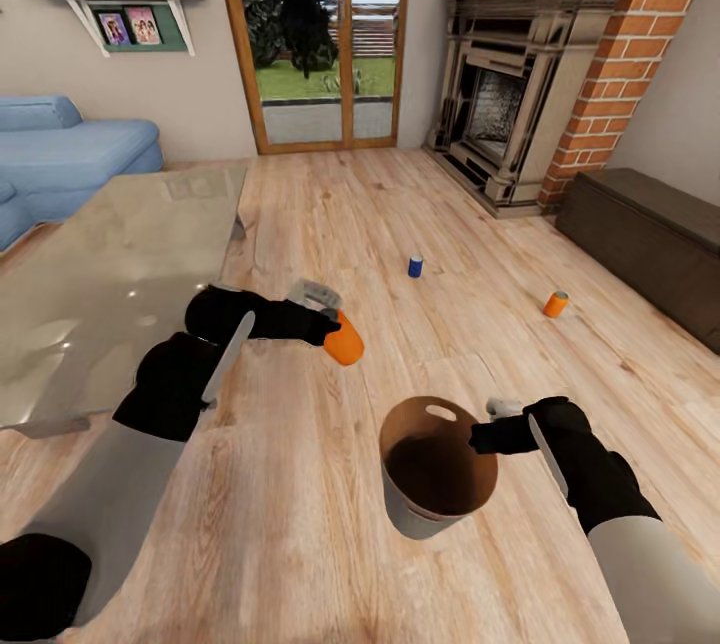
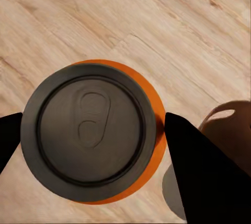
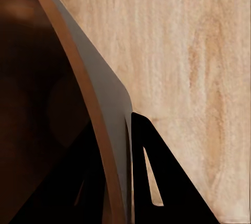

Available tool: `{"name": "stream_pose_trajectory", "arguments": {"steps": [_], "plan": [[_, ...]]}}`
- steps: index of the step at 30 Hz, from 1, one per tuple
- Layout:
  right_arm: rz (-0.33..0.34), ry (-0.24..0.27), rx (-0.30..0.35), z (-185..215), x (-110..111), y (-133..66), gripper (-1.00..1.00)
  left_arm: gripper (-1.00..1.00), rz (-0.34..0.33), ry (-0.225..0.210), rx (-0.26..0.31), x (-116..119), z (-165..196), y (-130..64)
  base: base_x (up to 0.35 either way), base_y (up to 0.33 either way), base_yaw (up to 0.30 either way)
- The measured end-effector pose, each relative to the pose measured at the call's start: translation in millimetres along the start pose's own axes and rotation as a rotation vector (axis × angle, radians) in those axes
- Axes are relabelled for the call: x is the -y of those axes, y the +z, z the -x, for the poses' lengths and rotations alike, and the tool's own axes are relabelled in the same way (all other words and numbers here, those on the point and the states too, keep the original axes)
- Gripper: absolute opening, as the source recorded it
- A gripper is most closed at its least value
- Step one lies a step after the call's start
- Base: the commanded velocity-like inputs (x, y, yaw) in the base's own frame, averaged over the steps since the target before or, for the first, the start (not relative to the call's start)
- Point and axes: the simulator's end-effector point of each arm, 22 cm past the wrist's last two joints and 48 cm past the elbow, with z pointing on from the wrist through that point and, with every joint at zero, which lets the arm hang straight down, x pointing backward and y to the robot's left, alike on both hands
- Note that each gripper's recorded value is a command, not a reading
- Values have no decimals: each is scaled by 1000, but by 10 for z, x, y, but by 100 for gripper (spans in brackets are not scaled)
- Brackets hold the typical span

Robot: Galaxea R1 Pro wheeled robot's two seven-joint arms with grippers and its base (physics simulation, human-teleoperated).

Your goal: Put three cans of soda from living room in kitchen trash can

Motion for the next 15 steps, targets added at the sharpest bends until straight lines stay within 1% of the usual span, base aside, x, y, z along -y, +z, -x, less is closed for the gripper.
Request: {"name": "stream_pose_trajectory", "arguments": {"steps": [1,2,5,7,8,10,15], "plan": [[3,10,-30,-76,10,50,-100,-100,-11,7,-19,45,31,55,0,0,0],[0,15,-50,-118,23,67,-100,-100,-16,11,-25,77,66,76,0,0,0],[-6,10,-69,-68,24,65,-100,-100,-42,17,-48,233,133,177,0,0,0],[2,-4,-82,-55,-28,85,-100,-100,-54,23,-70,320,100,261,0,0,0],[1,-19,-92,-53,-55,100,-100,-100,-69,43,-96,446,46,344,0,0,0],[-7,-28,-95,-50,-49,103,-100,-100,-70,63,-112,509,5,384,0,0,0],[-8,-35,-91,-4,-57,92,-100,-100,-80,78,-120,580,-12,406,0,0,0]]}}
